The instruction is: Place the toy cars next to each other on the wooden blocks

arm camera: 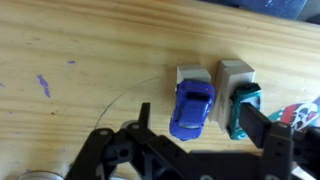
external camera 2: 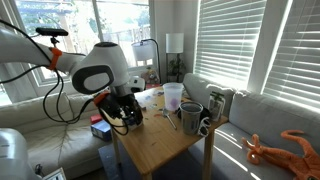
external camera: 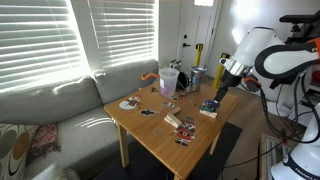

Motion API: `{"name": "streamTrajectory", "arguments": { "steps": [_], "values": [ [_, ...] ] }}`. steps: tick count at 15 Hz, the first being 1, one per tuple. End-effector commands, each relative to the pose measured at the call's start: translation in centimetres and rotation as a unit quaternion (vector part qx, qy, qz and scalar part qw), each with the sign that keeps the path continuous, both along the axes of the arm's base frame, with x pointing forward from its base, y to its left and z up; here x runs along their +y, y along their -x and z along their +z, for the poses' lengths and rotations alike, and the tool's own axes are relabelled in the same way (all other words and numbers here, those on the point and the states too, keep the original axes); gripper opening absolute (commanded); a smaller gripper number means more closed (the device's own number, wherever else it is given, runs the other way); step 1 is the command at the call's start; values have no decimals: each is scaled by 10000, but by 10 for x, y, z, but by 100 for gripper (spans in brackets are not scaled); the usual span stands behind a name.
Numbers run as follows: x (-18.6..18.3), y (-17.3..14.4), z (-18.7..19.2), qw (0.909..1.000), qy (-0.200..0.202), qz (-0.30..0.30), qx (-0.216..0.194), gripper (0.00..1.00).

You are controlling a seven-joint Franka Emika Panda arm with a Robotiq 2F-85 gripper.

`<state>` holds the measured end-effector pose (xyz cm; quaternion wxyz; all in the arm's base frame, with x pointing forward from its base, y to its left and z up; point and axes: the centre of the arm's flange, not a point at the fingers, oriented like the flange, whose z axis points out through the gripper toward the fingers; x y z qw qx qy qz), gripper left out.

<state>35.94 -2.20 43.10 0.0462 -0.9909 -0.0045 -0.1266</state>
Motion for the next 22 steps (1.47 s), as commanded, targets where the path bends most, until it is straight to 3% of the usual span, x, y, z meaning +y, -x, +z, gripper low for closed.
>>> {"name": "streamTrajectory", "arguments": {
  "steps": [1,5,16,17,22],
  "values": [
    [-1,2,2,9999,-93,-38,11,100],
    [3,5,9,9999,-108,57,-44,100],
    [40,17,67,9991,221,-35,371,100],
    [34,12,51,9994,160,28,305,100],
    [38,13,59,9993,178,22,325,100]
  ]
}}
